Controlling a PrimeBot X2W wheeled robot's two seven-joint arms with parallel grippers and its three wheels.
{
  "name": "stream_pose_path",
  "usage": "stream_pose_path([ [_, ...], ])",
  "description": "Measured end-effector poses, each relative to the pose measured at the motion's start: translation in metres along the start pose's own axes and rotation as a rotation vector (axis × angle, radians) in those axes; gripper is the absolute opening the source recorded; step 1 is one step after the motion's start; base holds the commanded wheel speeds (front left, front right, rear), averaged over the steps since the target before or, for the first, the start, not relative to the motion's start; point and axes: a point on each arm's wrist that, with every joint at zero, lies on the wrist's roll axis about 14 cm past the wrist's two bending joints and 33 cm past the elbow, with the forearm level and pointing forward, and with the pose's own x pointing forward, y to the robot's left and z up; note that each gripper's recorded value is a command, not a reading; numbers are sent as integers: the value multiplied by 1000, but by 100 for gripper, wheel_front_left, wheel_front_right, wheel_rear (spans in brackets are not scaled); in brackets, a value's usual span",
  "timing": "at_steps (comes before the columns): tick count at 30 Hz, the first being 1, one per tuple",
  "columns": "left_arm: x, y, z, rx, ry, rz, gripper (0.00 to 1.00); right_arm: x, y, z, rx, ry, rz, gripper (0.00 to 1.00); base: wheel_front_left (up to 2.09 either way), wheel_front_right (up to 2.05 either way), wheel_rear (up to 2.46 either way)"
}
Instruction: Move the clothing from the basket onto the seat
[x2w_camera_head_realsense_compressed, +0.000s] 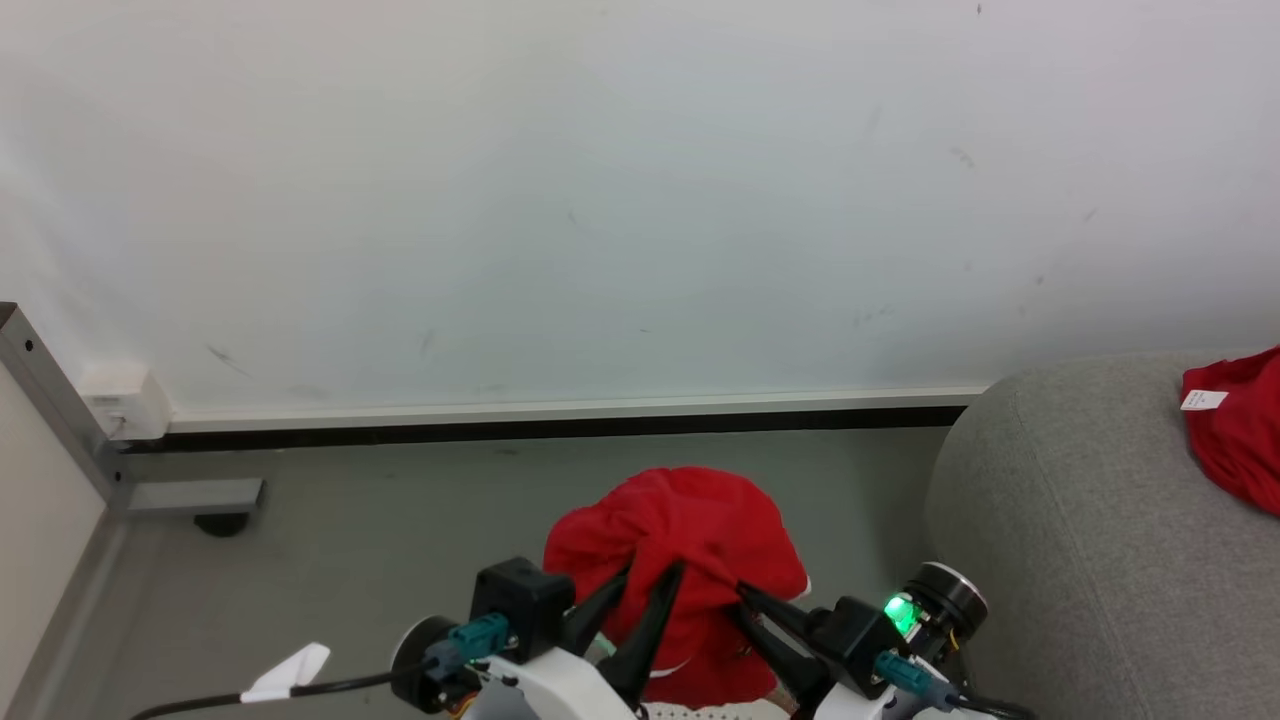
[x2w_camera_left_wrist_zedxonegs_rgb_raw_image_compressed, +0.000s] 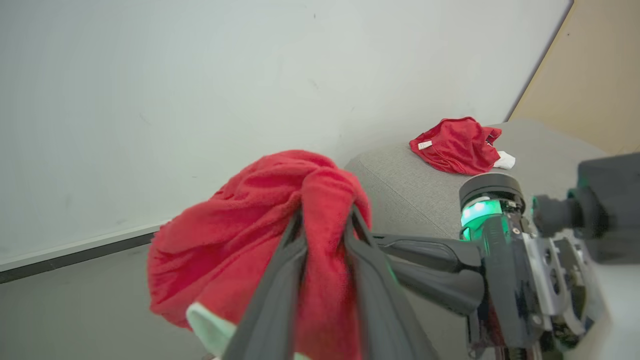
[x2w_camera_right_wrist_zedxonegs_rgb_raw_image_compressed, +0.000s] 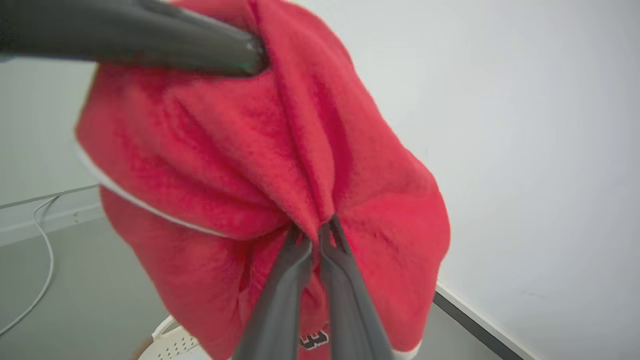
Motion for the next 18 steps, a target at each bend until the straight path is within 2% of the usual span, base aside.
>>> stream_pose_path([
  [1,0,1,0,0,-2,2,76,0,-4,2,2,-8,-10,0,0,0,0],
  [2,1,2,-1,1,0,3,100,-1,-6,4,5,-15,-18,0,0,0,0],
  [18,5,0,-21,-1,6,-8,100,-26,-70,23,-4,-83,-194,0,0,0,0],
])
